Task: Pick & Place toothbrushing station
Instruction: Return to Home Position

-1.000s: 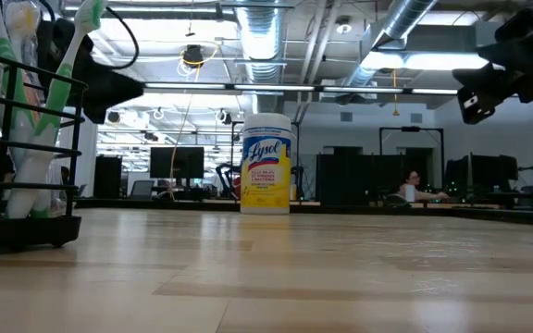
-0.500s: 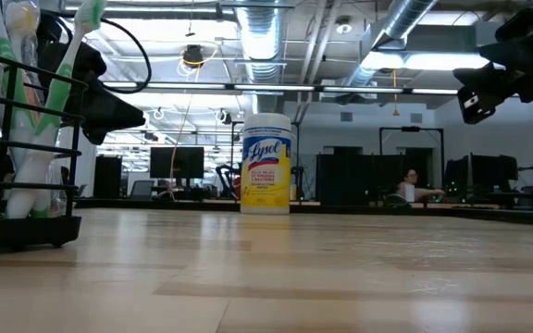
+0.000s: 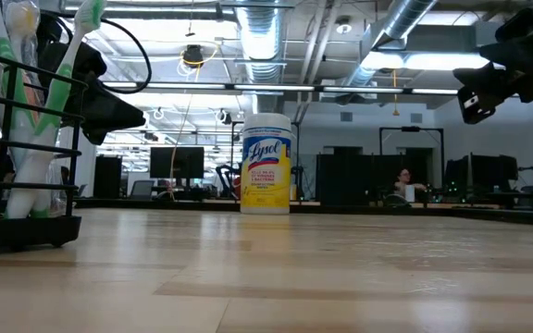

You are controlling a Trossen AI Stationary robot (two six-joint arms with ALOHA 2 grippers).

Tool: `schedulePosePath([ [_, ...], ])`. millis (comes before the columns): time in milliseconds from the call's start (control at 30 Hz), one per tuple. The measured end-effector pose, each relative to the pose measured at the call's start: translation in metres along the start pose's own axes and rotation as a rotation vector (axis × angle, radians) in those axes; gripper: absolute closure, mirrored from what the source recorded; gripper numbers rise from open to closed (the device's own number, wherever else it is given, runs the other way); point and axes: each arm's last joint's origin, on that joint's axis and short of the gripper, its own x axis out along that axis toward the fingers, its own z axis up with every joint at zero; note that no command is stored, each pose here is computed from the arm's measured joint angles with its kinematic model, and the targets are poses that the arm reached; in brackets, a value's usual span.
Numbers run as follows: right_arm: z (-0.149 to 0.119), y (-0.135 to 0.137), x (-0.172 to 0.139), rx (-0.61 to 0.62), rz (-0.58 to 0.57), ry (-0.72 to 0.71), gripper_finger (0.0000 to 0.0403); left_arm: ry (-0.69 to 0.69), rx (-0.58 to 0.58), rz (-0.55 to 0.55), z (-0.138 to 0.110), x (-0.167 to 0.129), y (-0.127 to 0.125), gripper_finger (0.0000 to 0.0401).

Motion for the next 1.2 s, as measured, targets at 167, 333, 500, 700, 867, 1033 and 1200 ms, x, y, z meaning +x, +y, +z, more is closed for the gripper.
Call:
schedulePosePath([
  [167, -0.0001, 0.0, 0.0, 0.0, 0.0, 0.0, 0.0246, -0.002, 0.0, -0.001, 0.0002, -0.0001, 0.0, 0.0321],
  [333, -0.0001, 0.0, 0.0, 0.0, 0.0, 0.0, 0.0246, -0.036, 0.001, -0.008, 0.0034, -0.002, -0.0007, 0.0321],
  [500, -0.0001, 0.0, 0.0, 0.0, 0.0, 0.0, 0.0246, -0.032, 0.0, -0.007, 0.003, -0.0017, -0.0006, 0.0321],
  [700, -0.0001, 0.0, 0.0, 0.0, 0.0, 0.0, 0.0246, -0.034, 0.0, -0.007, 0.0032, -0.0018, -0.0007, 0.0321],
  [867, -0.0001, 0.0, 0.0, 0.0, 0.0, 0.0, 0.0246, -0.039, 0.001, -0.008, 0.0037, -0.0018, -0.0008, 0.0321],
  [1033, -0.0002, 0.0, 0.0, 0.0, 0.0, 0.001, 0.0246, -0.04, 0.001, -0.009, 0.0038, -0.0018, -0.0008, 0.0321],
  [1200, -0.0002, 0.0, 0.0, 0.0, 0.0, 0.001, 0.0246, -0.041, 0.001, -0.009, 0.0038, -0.0018, -0.0008, 0.0321],
])
